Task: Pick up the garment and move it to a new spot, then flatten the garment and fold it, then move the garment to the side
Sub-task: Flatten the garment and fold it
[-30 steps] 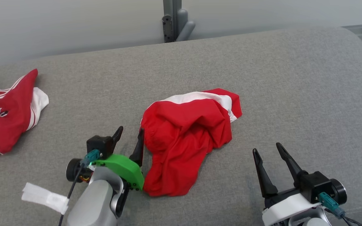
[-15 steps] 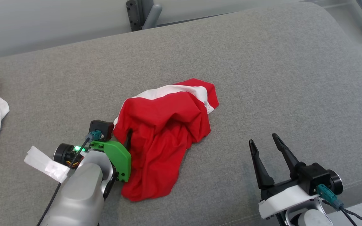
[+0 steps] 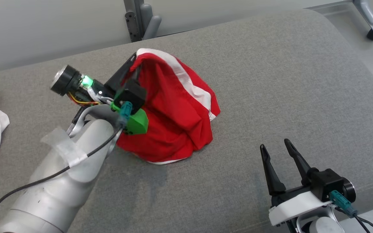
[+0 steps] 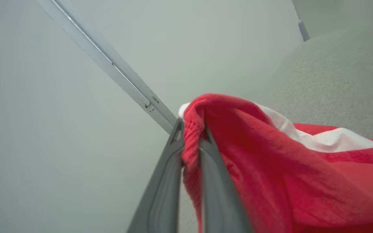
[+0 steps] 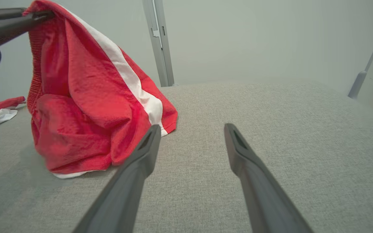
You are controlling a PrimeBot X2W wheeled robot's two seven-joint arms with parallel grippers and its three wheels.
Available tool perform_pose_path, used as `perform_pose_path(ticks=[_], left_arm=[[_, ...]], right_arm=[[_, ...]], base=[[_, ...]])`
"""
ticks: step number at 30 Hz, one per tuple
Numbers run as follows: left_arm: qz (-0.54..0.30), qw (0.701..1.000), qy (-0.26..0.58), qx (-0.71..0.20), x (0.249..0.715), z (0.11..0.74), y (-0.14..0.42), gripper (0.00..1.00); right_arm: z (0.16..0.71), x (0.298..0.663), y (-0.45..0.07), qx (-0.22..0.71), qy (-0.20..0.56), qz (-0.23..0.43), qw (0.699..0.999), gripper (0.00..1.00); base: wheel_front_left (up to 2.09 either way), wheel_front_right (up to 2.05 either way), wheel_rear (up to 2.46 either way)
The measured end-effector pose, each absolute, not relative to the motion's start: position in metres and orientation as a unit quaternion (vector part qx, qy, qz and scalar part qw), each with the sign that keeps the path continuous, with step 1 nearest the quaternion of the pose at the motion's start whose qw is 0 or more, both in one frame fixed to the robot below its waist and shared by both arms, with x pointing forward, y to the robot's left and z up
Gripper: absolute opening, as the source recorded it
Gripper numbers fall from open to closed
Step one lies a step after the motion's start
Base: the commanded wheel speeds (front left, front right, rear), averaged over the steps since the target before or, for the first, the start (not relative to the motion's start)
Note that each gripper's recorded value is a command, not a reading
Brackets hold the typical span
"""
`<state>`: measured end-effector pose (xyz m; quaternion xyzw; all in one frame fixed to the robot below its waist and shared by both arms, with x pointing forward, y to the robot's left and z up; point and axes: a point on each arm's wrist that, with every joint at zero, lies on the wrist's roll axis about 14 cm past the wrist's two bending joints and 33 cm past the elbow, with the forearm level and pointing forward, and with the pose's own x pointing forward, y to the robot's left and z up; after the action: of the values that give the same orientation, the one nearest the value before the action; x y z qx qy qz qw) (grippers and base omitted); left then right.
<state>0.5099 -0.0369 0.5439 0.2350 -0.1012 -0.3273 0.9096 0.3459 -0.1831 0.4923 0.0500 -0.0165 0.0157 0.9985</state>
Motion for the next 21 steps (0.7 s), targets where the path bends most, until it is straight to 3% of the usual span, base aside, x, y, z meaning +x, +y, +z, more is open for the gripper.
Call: perform_pose_path(ticks=[4,9,11,12,16,21], left_arm=[[-0.349,0.868,-0.202,0.290,0.486,0.579,-0.051,0.00],[-0.389,0.827,-0.203,0.352,0.438,0.526,-0.045,0.00],[-0.401,0.828,-0.172,0.353,0.419,0.495,-0.039,0.35],[-0.403,0.833,-0.148,0.349,0.412,0.479,-0.032,1.00],[-0.387,0.856,-0.078,0.333,0.392,0.438,-0.009,1.00],[-0.310,0.904,-0.034,0.292,0.390,0.430,0.023,1.00]], right_arm=[[0.494,0.348,-0.181,0.051,-0.020,0.020,0.998,1.00],[0.493,0.351,-0.180,0.053,-0.019,0.021,0.998,1.00],[0.489,0.352,-0.179,0.054,-0.013,0.023,0.998,1.00],[0.488,0.353,-0.178,0.054,-0.011,0.025,0.998,1.00],[0.484,0.359,-0.170,0.057,-0.006,0.037,0.998,1.00],[0.484,0.364,-0.164,0.059,-0.007,0.047,0.997,1.00]], base=[[0.00,0.00,0.00],[0.00,0.00,0.00],[0.00,0.00,0.00],[0.00,0.00,0.00],[0.00,0.00,0.00],[0.00,0.00,0.00]])
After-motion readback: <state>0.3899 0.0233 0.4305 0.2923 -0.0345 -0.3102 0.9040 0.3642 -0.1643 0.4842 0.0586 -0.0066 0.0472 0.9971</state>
